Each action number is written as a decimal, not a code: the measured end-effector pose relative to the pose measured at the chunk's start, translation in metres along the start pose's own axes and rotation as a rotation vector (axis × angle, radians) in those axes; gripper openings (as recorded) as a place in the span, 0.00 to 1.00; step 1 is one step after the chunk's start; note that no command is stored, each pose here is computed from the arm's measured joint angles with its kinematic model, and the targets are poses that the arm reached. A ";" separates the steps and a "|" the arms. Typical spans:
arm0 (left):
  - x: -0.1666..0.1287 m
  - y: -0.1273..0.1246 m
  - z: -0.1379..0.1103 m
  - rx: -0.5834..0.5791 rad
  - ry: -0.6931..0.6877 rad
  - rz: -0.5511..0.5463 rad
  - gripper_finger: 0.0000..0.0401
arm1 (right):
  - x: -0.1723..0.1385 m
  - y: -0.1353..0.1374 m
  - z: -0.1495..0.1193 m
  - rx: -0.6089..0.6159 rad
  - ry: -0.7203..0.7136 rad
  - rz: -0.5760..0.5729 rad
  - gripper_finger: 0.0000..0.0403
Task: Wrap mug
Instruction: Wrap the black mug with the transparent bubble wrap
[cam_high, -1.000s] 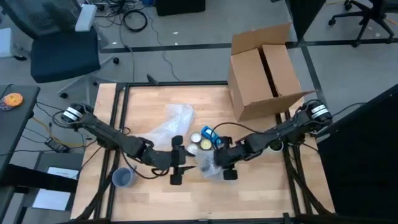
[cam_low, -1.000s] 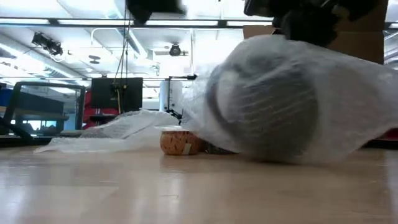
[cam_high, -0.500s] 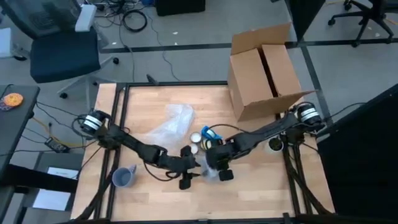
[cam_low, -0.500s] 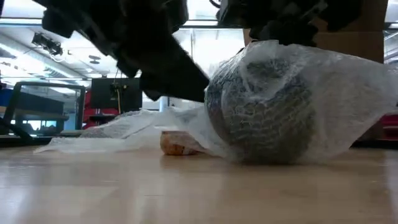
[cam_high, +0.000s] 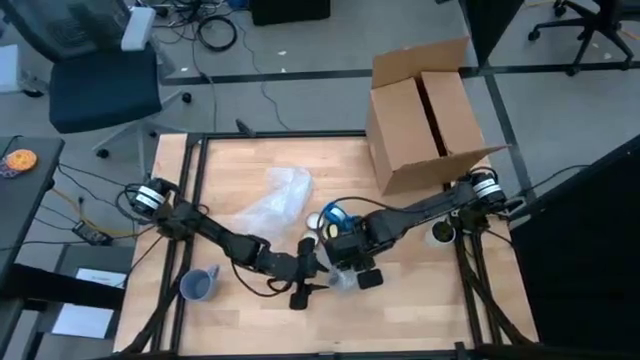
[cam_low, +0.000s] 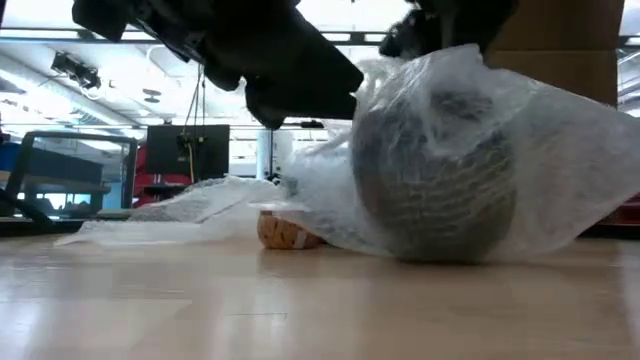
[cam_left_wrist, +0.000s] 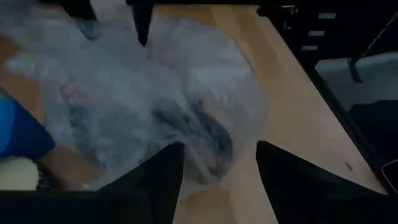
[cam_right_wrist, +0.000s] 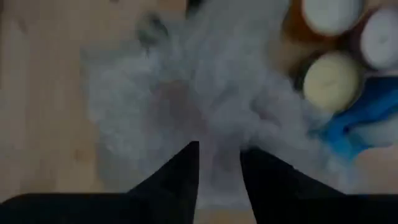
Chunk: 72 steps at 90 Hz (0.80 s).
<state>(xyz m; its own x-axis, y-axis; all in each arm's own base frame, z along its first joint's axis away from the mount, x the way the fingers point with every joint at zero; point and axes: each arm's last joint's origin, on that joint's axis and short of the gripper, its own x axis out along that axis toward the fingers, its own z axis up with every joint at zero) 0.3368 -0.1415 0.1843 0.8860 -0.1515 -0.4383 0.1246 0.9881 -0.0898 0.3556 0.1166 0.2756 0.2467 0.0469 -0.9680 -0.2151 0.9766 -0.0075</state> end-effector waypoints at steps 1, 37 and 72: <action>0.000 0.000 0.000 0.000 0.000 0.001 0.47 | -0.001 0.000 0.000 0.002 -0.003 0.000 0.24; 0.000 0.000 0.000 -0.003 -0.005 0.002 0.47 | -0.013 0.014 0.005 0.037 -0.051 -0.007 0.24; 0.000 0.000 0.000 0.001 -0.003 0.003 0.47 | -0.034 0.030 0.022 -0.072 -0.243 -0.086 0.24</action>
<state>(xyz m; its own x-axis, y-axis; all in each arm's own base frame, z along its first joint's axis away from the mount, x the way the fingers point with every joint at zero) 0.3370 -0.1413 0.1845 0.8879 -0.1486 -0.4354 0.1223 0.9886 -0.0881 0.3612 0.1494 0.3142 0.4846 0.0216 -0.8744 -0.2476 0.9622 -0.1134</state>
